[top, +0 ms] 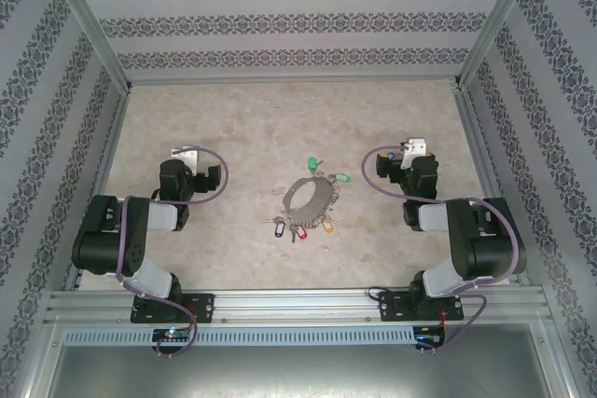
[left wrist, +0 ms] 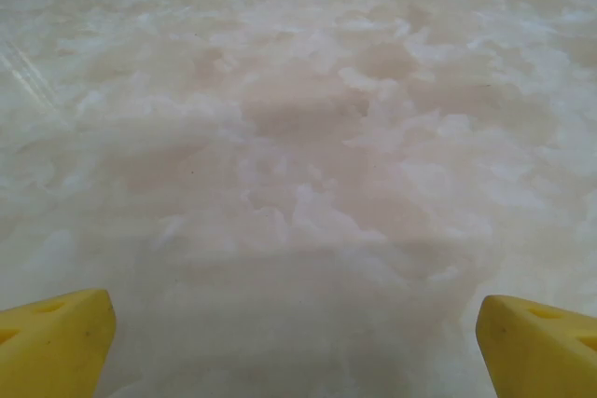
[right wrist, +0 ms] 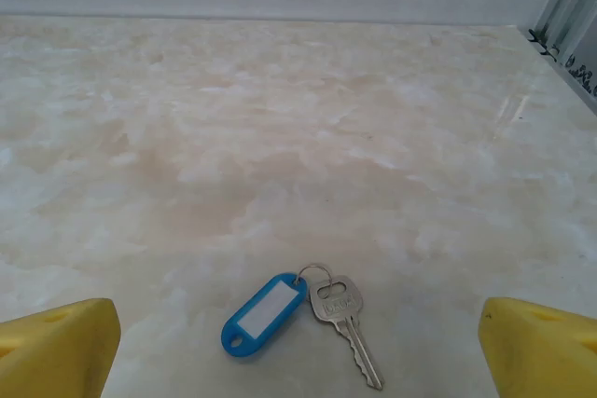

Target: Put the keys on the keyring

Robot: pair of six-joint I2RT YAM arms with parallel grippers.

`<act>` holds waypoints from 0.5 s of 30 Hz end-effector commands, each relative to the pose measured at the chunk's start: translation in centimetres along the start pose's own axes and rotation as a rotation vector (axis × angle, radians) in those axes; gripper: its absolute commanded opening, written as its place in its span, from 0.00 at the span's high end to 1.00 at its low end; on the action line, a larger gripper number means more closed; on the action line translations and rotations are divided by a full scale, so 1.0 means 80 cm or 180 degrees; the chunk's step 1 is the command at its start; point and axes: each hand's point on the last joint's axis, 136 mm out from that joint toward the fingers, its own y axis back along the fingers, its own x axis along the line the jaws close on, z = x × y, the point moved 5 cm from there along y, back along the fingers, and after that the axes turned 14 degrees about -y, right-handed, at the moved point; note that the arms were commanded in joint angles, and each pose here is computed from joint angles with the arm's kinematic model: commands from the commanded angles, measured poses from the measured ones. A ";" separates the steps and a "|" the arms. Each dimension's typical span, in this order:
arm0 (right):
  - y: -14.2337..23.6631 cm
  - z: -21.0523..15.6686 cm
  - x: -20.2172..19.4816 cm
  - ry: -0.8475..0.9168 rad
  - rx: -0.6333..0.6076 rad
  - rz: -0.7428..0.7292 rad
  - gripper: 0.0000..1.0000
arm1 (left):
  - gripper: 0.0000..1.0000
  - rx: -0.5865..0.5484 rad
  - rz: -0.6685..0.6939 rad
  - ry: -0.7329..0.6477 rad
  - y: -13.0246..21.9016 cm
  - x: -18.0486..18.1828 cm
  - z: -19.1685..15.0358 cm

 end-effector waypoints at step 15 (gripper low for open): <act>0.000 0.014 0.003 -0.0068 -0.0104 0.0061 0.02 | 0.00 -0.0181 0.0102 0.0070 -0.002 0.011 0.019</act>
